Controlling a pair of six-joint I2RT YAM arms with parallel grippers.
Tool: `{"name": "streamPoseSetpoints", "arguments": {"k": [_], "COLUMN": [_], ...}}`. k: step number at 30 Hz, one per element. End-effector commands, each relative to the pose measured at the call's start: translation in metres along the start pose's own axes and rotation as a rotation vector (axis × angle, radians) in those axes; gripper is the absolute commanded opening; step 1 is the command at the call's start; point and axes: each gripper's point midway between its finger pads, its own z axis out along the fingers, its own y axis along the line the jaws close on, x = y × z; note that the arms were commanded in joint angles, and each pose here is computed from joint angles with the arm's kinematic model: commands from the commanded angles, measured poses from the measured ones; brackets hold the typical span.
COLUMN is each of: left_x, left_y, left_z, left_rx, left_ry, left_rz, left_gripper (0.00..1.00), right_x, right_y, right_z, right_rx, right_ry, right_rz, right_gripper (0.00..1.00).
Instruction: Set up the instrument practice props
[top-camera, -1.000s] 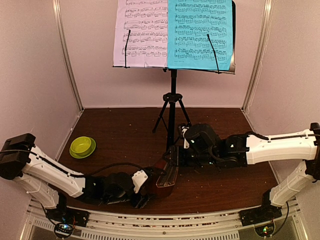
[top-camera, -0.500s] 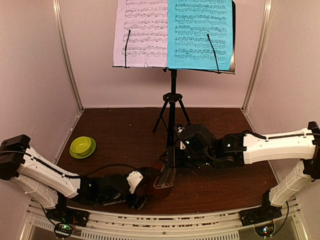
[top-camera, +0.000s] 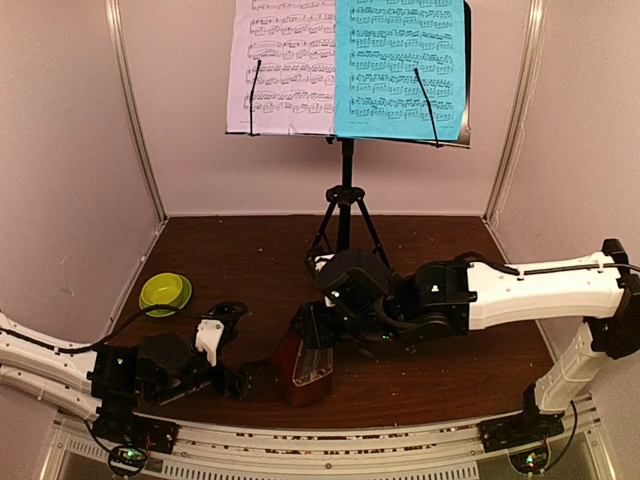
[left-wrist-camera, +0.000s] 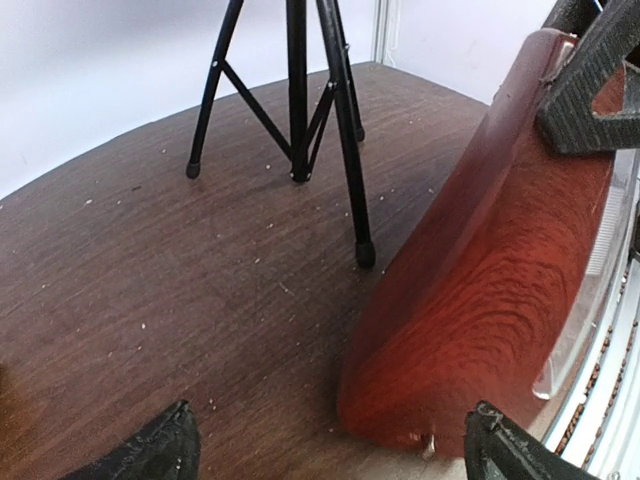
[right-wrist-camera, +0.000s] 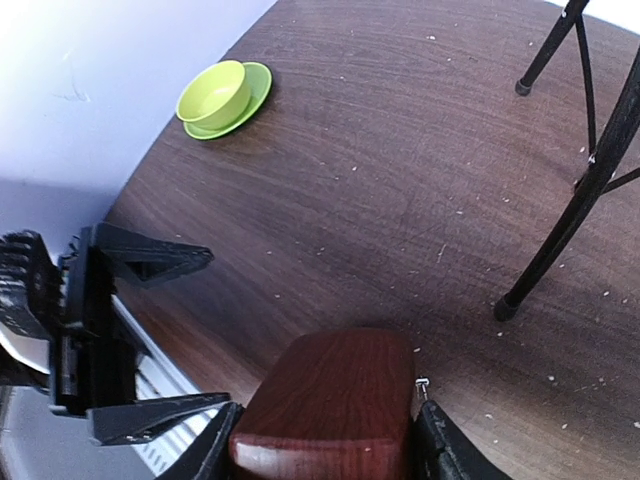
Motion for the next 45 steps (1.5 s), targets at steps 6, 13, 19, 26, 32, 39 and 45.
{"name": "streamPoseSetpoints", "arguments": {"k": [6,13,19,26,32,39,45], "left_x": [0.015,0.019,0.004,-0.020,-0.025,-0.021,-0.022], "left_y": [0.023,0.013,-0.005,-0.024,-0.042,-0.044,-0.027], "left_z": [-0.012,-0.009,-0.004,-0.001,0.016,0.024,0.020], "left_rx": [-0.068,-0.025,0.034,0.090,0.108,0.096,0.067], "left_ry": [0.021,0.058,0.056,0.048,0.078,0.095,0.086], "left_rz": [-0.005,0.035,0.037,0.040,0.036,0.009,-0.050], "left_gripper": [0.94,0.96,0.98,0.98,0.98,0.95,0.94], "right_x": [-0.035,-0.017,-0.018,-0.038,-0.041,0.011,0.053], "right_y": [-0.001,0.001,0.010,0.020,-0.006,-0.088,-0.119], "right_z": [0.002,0.019,0.017,-0.008,-0.033,-0.026,0.013], "right_rx": [0.166,0.165,0.110,0.001,-0.099,-0.072,0.020], "right_ry": [-0.151,-0.096,-0.097,-0.157,-0.154,-0.056,0.064], "right_rz": [-0.119,-0.123,-0.109,-0.054,0.033,0.139,0.112], "right_gripper": [0.14,0.29,0.71,1.00,1.00,0.83,0.60]}}
